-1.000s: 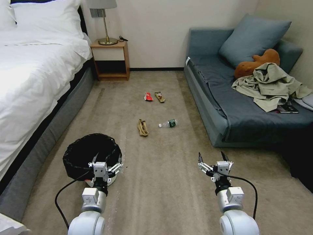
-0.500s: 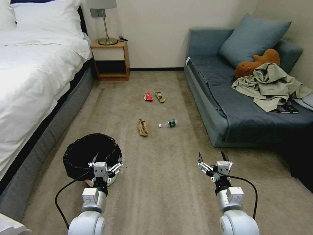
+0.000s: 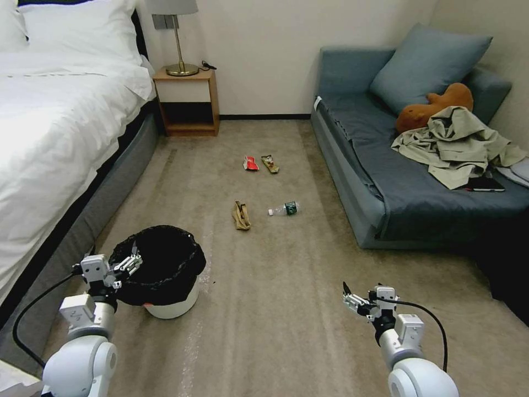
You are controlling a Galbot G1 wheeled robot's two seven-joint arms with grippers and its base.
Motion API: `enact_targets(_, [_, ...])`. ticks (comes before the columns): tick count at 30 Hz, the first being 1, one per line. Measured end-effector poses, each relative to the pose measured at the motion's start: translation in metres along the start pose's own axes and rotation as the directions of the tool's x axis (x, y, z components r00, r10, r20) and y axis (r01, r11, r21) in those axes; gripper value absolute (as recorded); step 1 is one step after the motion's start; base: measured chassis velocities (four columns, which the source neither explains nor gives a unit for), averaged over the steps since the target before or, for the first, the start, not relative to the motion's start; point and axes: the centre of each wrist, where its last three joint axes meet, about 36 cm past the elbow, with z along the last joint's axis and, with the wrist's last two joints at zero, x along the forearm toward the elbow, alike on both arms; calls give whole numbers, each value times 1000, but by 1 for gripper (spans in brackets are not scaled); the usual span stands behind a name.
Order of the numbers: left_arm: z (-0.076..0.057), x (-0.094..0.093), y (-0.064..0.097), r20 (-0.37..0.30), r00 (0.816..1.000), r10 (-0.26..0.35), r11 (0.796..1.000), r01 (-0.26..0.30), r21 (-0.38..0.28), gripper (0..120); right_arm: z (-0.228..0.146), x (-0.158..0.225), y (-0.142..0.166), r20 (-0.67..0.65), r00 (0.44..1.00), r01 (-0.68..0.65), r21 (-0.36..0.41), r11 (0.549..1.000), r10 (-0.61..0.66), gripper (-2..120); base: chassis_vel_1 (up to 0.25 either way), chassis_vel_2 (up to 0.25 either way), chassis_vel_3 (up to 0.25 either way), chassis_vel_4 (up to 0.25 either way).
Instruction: Pick up the trash bin, then pick up the garbage on the floor and place it into the trash bin.
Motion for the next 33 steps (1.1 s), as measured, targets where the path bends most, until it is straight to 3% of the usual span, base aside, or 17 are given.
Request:
enact_targets(1, [0,0,0,0,1000,0,1000,0,0,100,0,0,0,0,1000,0,0,1000,0,100,0,0,0,0])
enact_targets(3, [-19,-15,15,16,1000,19,1000,-19,-5,100,-27,6,-21,14,1000,7,28,1000,-7,100,0,0,0,0])
enact_targets(4, [-19,-15,15,16,1000,19,1000,-19,-5,100,-27,6,-21,14,1000,7,28,1000,-7,100,0,0,0,0])
enact_targets(6, [-40,-31,30,30,999,41,999,-41,-11,100,-67,18,-43,38,999,30,72,997,-33,100,0,0,0,0])
enact_targets(7, [-40,-31,30,30,999,41,999,-41,-11,100,-67,18,-43,38,999,30,72,997,-33,100,0,0,0,0])
enact_targets(8, [-55,-40,39,41,998,53,998,-52,-19,100,-94,27,-54,53,997,51,108,993,-57,100,0,0,0,0])
enact_targets(9, [-59,-42,42,42,997,57,998,-56,-19,99,-114,36,-60,63,995,69,137,988,-78,100,0,0,0,0])
enact_targets(13, [-61,-43,43,40,997,60,998,-59,-18,98,-135,44,-65,94,991,76,160,984,-92,100,0,0,0,0])
enact_targets(16, [-61,-44,43,38,997,60,998,-59,-17,97,-131,43,-62,108,990,74,118,990,-87,100,0,0,0,0])
enact_targets(17, [-60,-46,46,22,998,52,999,-52,-12,97,-126,42,-59,109,990,75,101,992,-86,100,0,0,0,0])
enact_targets(18, [-56,-53,59,-36,999,16,1000,-16,4,97,-119,40,-56,107,991,75,80,994,-83,100,0,0,0,0])
enact_targets(19, [-56,-53,59,-36,999,16,1000,-16,4,97,-119,40,-56,107,991,75,80,994,-83,100,0,0,0,0])
enact_targets(20, [-52,-61,79,-114,992,-47,999,49,14,96,-112,38,-51,103,992,72,59,996,-78,100,0,0,0,0])
enact_targets(22, [-49,-65,86,-152,986,-63,997,67,23,96,-103,36,-45,100,992,73,44,996,-77,100,0,0,0,0])
enact_targets(30, [-47,-67,90,-170,983,-73,997,79,27,97,-86,33,-37,94,993,67,22,998,-68,100,0,0,0,0])
enact_targets(33, [-37,-76,99,-221,971,-90,994,101,36,97,-82,31,-37,95,993,62,21,998,-63,100,0,0,0,0])
